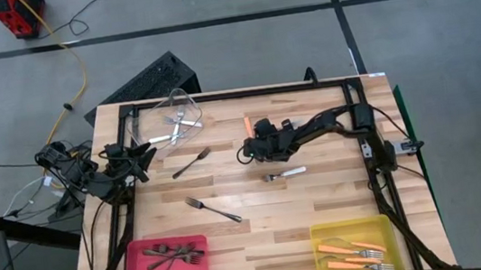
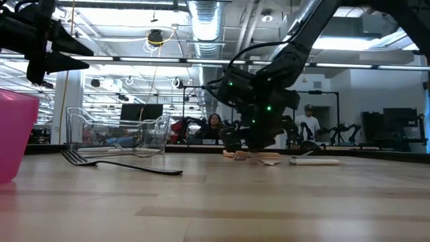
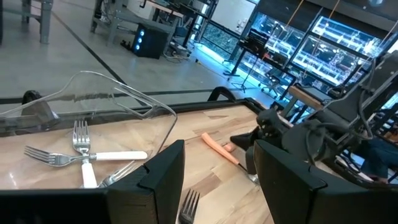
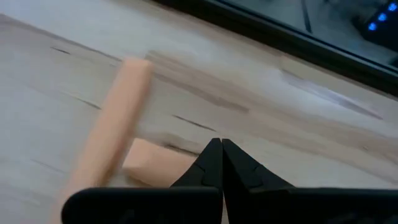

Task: Sort silverware by color (type)
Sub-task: Put the orange fork into the yellow bin

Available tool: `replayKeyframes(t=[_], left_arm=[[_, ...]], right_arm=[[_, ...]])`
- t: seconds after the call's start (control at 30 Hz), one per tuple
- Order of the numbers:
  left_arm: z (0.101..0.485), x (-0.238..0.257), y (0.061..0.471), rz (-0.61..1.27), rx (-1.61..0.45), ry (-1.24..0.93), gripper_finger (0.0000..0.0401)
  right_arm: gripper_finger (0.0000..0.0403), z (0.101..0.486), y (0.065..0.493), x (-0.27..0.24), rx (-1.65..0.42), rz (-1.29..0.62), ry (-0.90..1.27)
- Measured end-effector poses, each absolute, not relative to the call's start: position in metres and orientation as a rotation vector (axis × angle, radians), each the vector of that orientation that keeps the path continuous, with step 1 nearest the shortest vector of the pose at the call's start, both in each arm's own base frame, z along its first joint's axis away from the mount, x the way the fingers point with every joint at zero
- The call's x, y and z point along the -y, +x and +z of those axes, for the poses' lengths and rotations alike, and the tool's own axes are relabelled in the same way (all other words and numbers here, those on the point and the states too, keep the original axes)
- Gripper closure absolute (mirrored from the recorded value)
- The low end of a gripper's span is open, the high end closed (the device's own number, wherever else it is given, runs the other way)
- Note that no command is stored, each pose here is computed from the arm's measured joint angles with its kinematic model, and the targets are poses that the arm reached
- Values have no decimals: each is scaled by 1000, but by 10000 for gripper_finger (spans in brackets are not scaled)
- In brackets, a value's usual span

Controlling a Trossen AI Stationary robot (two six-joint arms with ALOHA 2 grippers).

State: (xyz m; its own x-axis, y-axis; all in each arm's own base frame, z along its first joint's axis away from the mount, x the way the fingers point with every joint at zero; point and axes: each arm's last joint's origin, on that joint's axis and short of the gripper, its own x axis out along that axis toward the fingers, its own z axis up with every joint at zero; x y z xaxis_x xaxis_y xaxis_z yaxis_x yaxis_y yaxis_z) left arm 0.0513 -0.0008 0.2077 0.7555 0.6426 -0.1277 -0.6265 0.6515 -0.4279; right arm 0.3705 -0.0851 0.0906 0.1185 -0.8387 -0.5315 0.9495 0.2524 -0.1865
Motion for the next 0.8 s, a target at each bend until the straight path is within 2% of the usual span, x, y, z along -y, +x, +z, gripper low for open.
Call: replayKeyframes(t=[0.23,0.5,0.67,0.8], left_arm=[[208,1,51,720,37,-473,223],[208,1,51,714,33,-474,223],[208,1,51,711,30,-474,223],[207,1,52,706,26,-475,223]], right_arm=[[384,89,384,64,-600,-1171,250],[381,103,396,23,-557,-962,296],[360,145,394,2,-506,-872,238],[330,182,385,-9,-531,-772,78]])
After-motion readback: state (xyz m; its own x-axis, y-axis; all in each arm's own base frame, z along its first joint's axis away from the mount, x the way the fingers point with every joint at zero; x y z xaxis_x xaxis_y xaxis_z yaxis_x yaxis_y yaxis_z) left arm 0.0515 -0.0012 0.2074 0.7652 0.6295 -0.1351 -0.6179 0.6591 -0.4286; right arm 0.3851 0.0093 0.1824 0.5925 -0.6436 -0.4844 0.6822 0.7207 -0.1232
